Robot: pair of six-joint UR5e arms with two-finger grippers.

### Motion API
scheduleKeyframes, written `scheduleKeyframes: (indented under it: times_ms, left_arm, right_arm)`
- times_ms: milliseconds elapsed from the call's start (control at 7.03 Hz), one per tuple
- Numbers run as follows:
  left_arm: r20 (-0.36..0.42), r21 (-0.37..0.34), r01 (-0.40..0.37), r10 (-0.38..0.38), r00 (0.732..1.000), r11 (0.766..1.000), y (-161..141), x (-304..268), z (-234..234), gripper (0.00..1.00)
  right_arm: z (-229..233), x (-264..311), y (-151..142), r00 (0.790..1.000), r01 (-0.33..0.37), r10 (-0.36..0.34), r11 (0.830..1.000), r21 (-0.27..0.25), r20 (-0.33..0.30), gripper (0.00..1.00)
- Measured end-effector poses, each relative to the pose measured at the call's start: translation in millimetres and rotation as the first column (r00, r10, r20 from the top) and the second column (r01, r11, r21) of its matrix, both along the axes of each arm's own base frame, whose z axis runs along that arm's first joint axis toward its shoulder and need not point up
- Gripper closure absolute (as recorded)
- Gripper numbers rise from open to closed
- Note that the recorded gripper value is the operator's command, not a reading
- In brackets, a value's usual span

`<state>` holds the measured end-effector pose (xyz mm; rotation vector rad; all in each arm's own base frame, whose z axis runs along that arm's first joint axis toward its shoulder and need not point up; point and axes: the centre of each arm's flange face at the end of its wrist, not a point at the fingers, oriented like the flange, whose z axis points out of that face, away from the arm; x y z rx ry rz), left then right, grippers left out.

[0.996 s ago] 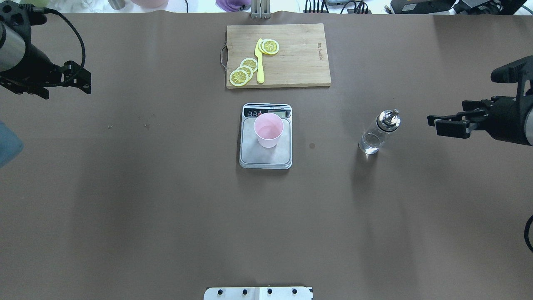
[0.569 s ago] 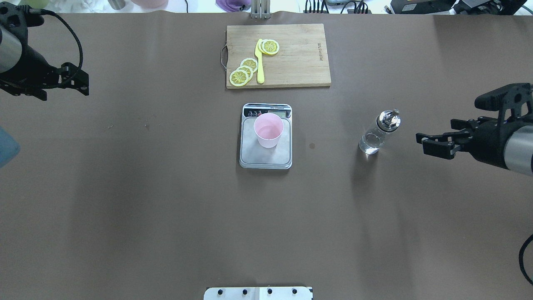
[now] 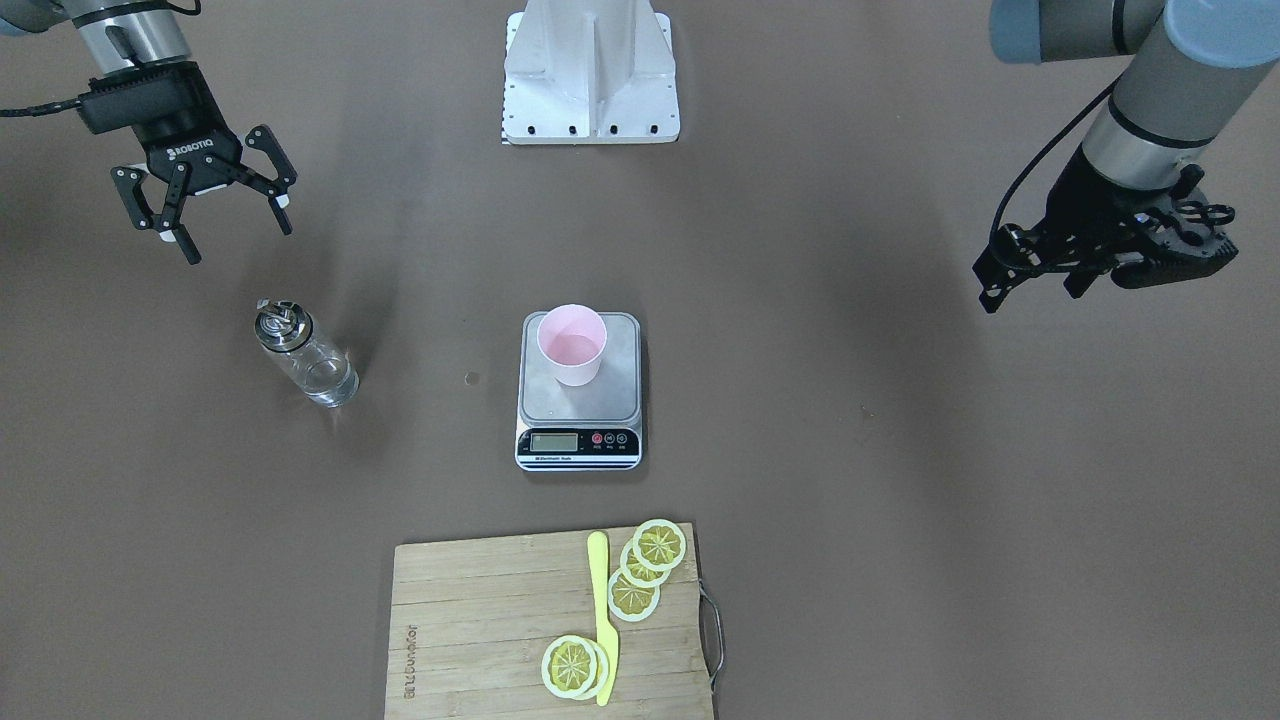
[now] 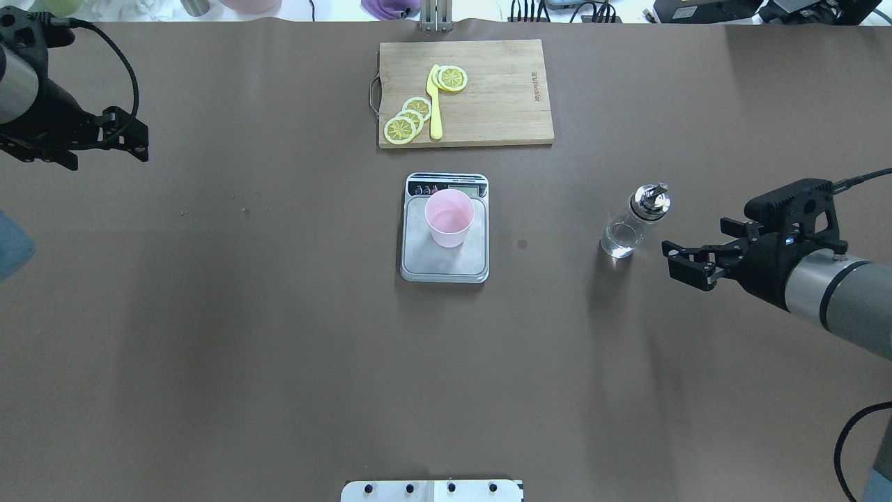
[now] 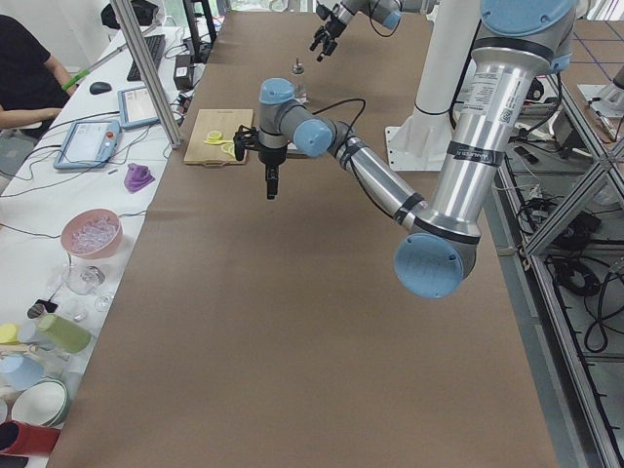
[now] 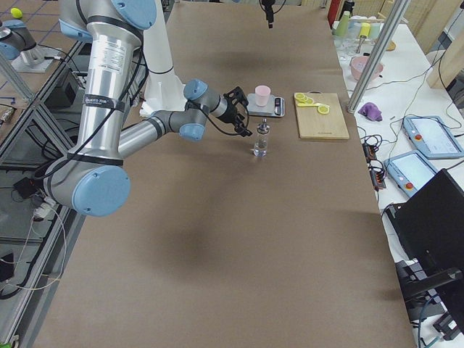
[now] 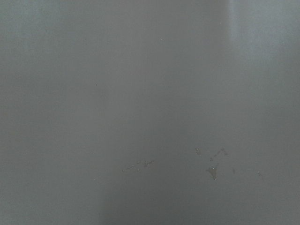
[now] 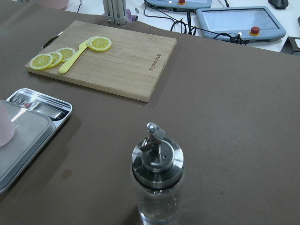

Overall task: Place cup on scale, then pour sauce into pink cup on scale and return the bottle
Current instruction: 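Reach the right gripper to the glass sauce bottle and grasp it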

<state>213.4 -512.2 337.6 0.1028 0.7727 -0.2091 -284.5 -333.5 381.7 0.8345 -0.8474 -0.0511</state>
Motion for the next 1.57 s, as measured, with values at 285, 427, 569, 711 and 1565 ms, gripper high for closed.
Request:
scheduleKeyframes:
  times_ms: [285, 427, 569, 711, 1565]
  left_arm:
    - [0.003, -0.003, 0.000, 0.000, 1.000, 1.000, -0.7, 0.8, 1.6, 0.01]
    - [0.003, -0.003, 0.000, 0.000, 1.000, 1.000, -0.7, 1.1, 1.6, 0.01]
    - [0.003, -0.003, -0.001, 0.001, 1.000, 1.000, -0.7, 1.3, 1.7, 0.01]
    - [0.004, -0.004, -0.001, 0.001, 1.000, 1.000, -0.8, 1.8, 2.3, 0.01]
    - [0.001, -0.007, 0.000, 0.000, 1.000, 1.000, -2.4, 5.4, 0.2, 0.01]
  right_arm:
    - [18.3, -32.2, -0.2, 0.999, -0.040, 0.040, 0.998, 0.047, 0.008, 0.01]
    - [18.9, -45.3, -1.9, 0.998, -0.058, 0.056, 0.996, 0.066, 0.020, 0.02]
    - [18.1, -51.8, -3.9, 0.997, -0.078, 0.076, 0.994, 0.079, 0.028, 0.02]
    - [20.3, -55.4, -5.6, 0.995, -0.097, 0.095, 0.992, 0.087, 0.025, 0.02]
    - [51.5, -92.2, -27.0, 0.981, -0.192, 0.192, 0.977, 0.094, 0.011, 0.02]
